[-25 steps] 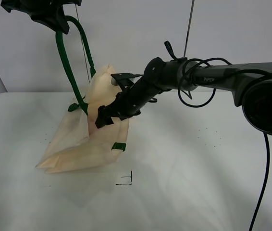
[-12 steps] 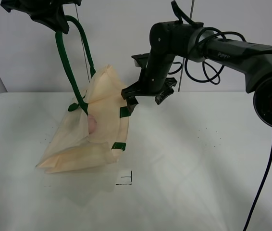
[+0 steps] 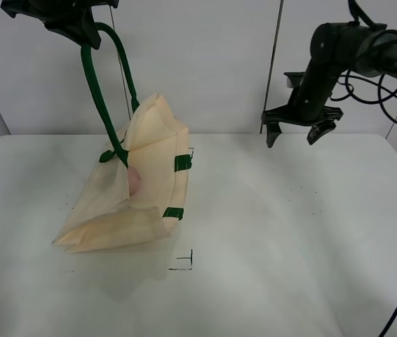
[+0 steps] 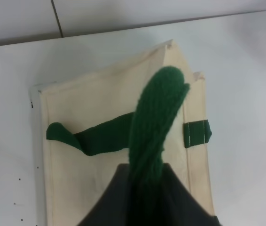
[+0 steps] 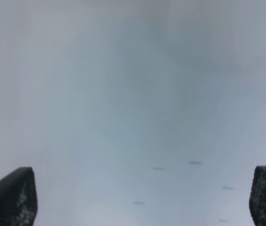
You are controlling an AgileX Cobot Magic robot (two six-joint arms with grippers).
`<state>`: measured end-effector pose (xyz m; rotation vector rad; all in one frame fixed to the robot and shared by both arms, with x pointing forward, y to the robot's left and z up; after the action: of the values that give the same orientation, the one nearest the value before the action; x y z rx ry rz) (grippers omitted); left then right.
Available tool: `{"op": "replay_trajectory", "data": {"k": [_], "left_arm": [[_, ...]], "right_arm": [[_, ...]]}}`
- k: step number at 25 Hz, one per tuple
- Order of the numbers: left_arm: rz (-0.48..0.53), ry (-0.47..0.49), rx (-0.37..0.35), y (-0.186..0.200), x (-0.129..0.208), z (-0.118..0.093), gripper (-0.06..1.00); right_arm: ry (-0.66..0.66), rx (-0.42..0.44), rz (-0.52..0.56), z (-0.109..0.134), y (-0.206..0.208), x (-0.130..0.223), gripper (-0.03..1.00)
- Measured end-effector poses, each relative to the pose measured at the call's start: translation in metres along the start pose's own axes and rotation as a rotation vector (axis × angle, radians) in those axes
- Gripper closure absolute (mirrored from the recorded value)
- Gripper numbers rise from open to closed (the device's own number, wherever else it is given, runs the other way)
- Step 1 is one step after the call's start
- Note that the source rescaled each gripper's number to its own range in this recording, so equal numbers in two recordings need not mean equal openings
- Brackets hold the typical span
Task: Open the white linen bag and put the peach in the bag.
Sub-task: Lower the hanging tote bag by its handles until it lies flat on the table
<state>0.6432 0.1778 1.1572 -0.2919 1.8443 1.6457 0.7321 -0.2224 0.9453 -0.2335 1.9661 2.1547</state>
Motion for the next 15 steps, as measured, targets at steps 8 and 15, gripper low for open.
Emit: {"op": "replay_trajectory", "data": {"k": [8, 15], "left_arm": [[0.0, 0.0, 0.0, 0.0, 0.0, 0.0, 0.94], [0.0, 0.0, 0.0, 0.0, 0.0, 0.0, 0.94]], "right_arm": [[-0.063, 0.025, 0.036, -0.035, 0.002, 0.0, -0.03], [-0.075, 0.001, 0.053, -0.032, 0.021, 0.017, -0.03]]}}
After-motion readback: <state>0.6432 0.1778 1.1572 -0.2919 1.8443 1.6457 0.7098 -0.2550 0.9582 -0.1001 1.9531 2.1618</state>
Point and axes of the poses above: a point on each arm's last joint axis where the gripper is mounted, y pointing back along that axis away from the gripper, z along the wrist's bending axis when the last joint is at zero, x = y × z, the point moved 5 cm from there along -y, pointing out along that axis toward the gripper, and after that the axes turned 10 degrees about -y, right-handed, at the moved point
